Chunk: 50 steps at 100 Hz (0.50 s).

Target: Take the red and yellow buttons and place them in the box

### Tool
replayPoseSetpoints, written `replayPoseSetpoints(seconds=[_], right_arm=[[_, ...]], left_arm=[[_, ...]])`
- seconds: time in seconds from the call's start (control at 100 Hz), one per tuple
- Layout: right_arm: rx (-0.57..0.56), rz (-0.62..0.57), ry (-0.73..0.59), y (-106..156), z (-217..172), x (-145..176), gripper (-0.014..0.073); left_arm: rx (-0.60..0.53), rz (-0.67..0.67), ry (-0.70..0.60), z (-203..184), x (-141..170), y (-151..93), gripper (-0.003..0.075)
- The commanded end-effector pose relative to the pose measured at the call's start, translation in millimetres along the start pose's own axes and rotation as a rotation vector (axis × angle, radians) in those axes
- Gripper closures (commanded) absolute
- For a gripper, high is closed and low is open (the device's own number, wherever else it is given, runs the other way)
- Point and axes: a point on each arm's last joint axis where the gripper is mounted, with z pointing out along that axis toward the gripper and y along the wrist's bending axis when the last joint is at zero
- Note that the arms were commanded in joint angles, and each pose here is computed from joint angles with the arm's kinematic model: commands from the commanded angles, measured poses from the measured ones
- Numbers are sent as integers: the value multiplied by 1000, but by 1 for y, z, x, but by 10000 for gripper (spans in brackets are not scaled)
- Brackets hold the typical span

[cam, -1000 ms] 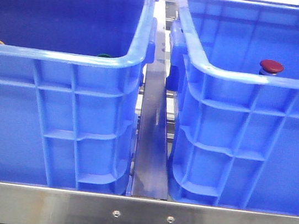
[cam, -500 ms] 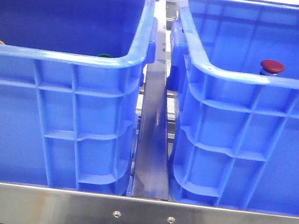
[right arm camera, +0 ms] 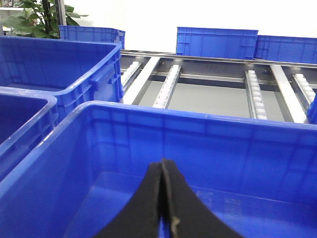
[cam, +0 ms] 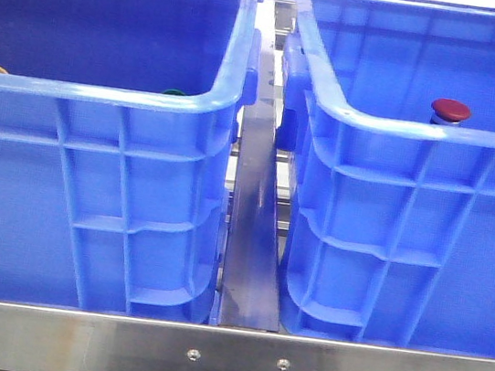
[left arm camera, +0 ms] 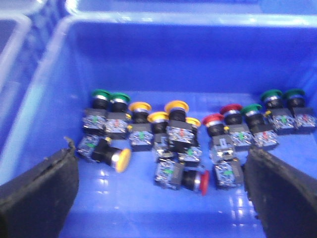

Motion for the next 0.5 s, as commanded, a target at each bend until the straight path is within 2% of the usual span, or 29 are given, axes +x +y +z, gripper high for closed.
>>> replayPoseSetpoints(seconds=[0.0,0.24,0.49], right_arm=[[-18,97,-54,1,-1,-12,662],[-12,97,-52,1,-1,-12,662],[7,98,-46,-1,-1,-11,662]], left_arm=[[17,-1,-31,11,-26,-7,81],[-44,58,194,84,-50,-26,81],[-63,127,326,160,-53,-44,81]])
